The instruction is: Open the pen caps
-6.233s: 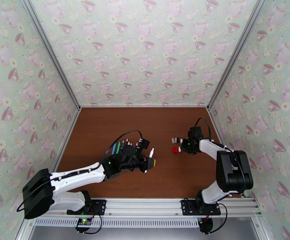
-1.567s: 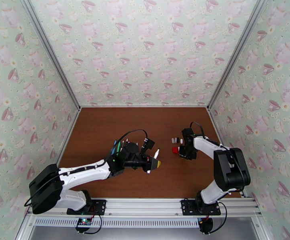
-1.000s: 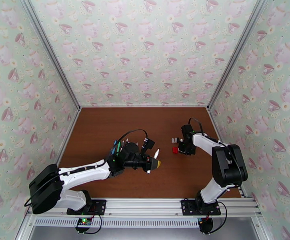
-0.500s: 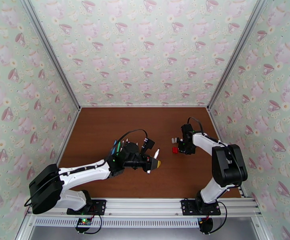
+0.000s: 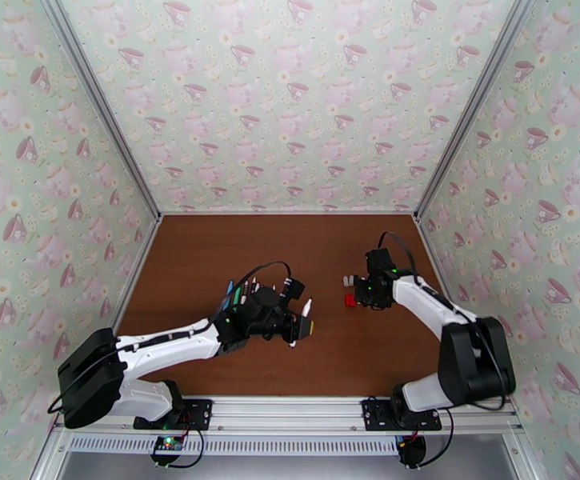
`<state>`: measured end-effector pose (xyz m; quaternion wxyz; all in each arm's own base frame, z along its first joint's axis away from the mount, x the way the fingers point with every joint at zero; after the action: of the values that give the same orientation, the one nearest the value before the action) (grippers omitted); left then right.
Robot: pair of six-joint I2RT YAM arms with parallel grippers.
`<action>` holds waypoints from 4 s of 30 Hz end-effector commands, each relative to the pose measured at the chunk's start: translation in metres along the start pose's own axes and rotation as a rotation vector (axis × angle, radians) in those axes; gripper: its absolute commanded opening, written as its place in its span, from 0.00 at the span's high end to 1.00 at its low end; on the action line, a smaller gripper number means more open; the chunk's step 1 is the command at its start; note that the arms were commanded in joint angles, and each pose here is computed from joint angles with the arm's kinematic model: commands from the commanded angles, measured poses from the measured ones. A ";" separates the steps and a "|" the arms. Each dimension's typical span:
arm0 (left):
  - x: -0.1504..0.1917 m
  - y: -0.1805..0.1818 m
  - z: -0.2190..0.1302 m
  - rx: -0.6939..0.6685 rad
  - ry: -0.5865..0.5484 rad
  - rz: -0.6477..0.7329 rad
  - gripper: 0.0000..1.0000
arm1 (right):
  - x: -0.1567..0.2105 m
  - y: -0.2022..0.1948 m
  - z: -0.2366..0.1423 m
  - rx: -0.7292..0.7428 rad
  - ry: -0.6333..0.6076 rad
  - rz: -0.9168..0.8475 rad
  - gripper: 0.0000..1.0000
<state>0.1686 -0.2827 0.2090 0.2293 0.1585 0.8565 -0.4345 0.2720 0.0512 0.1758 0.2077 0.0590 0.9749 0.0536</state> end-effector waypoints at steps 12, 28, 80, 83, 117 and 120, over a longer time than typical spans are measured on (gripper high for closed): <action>-0.022 0.032 0.011 -0.507 -0.065 -0.079 0.83 | 0.041 0.025 -0.064 -0.595 -0.241 0.015 0.10; -0.048 0.077 0.063 -0.794 0.017 -0.093 0.82 | 0.078 0.054 -0.066 -0.757 -0.233 -0.130 0.00; -0.074 0.108 0.052 -1.067 0.087 -0.119 0.71 | 0.096 0.089 -0.036 -0.654 -0.152 -0.208 0.00; -0.077 0.103 0.043 -1.065 0.061 -0.113 0.71 | 0.096 0.089 -0.037 -0.652 -0.158 -0.209 0.00; -0.053 0.142 -0.179 -0.965 -0.619 -0.014 0.00 | 0.078 0.081 -0.052 -0.467 -0.289 -0.227 0.00; -0.046 0.160 -0.183 -1.007 -0.662 0.039 0.00 | 0.076 0.077 -0.050 -0.412 -0.316 -0.204 0.00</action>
<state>0.2328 -0.0528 0.2224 0.5007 -0.1172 0.8573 -0.0253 0.1863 0.1374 0.1938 0.3445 -0.0919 0.8988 0.2549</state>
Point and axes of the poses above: each hand's point on the last joint's axis, 136 mm out from that joint toward the fingers, its own z axis out along the fingers, its own y axis along the line the jaws close on, x = y × z, the point moved 10 cm from there along -z, back along the fingers, and after that the axes turned 3 degrees about -z, right-handed, at the moved point
